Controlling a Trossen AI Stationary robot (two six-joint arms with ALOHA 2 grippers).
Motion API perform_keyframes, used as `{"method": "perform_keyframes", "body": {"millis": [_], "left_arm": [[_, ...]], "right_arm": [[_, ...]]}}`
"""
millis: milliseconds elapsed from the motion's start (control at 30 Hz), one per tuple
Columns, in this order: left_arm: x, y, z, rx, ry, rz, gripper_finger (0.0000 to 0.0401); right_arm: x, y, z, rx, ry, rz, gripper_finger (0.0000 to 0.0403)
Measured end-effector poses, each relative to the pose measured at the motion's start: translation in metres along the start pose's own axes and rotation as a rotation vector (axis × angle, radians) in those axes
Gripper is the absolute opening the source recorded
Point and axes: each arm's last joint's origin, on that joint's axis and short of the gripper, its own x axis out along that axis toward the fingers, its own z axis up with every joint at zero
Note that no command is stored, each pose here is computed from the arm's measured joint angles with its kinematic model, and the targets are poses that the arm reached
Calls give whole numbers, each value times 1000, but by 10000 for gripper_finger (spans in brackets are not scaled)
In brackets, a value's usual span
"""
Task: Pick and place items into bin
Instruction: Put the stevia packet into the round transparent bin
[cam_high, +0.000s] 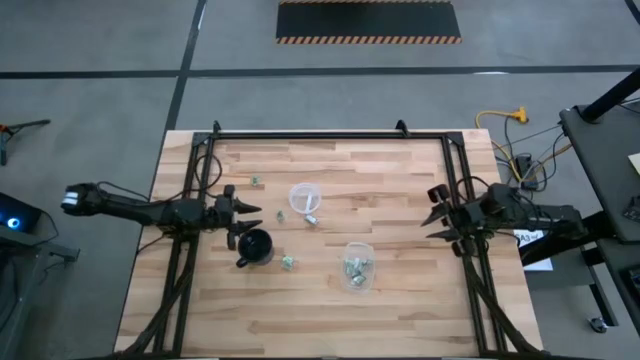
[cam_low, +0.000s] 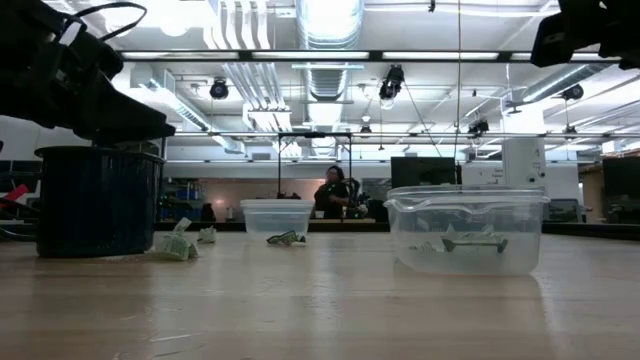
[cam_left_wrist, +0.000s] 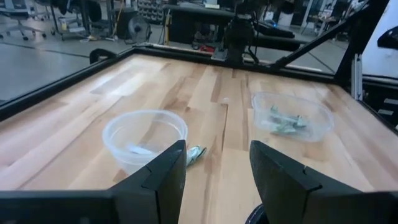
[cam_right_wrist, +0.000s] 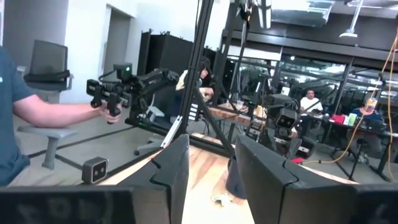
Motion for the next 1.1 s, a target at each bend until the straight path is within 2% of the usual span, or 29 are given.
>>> {"method": "perform_keyframes", "body": {"millis": [200, 467, 600, 800, 967, 1100], "left_arm": [[5, -3, 6, -17, -55, -21, 162], [14, -6, 7, -23, -74, -32, 162], [20, -8, 6, -24, -77, -35, 162], [30, -10, 4, -16, -51, -30, 162], [38, -13, 6, -12, -38, -27, 162], [44, -15, 8, -6, -21, -23, 162]], "right_arm": [[-2, 0, -1, 14, 10, -24, 127], [-3, -4, -7, 41, 82, -184, 127], [-3, -4, -12, 36, 89, -187, 122], [-1, -4, -24, 55, 6, -218, 118], [-2, -8, -29, 86, 49, -373, 123], [-5, -12, -36, 96, 131, -562, 127]]}}
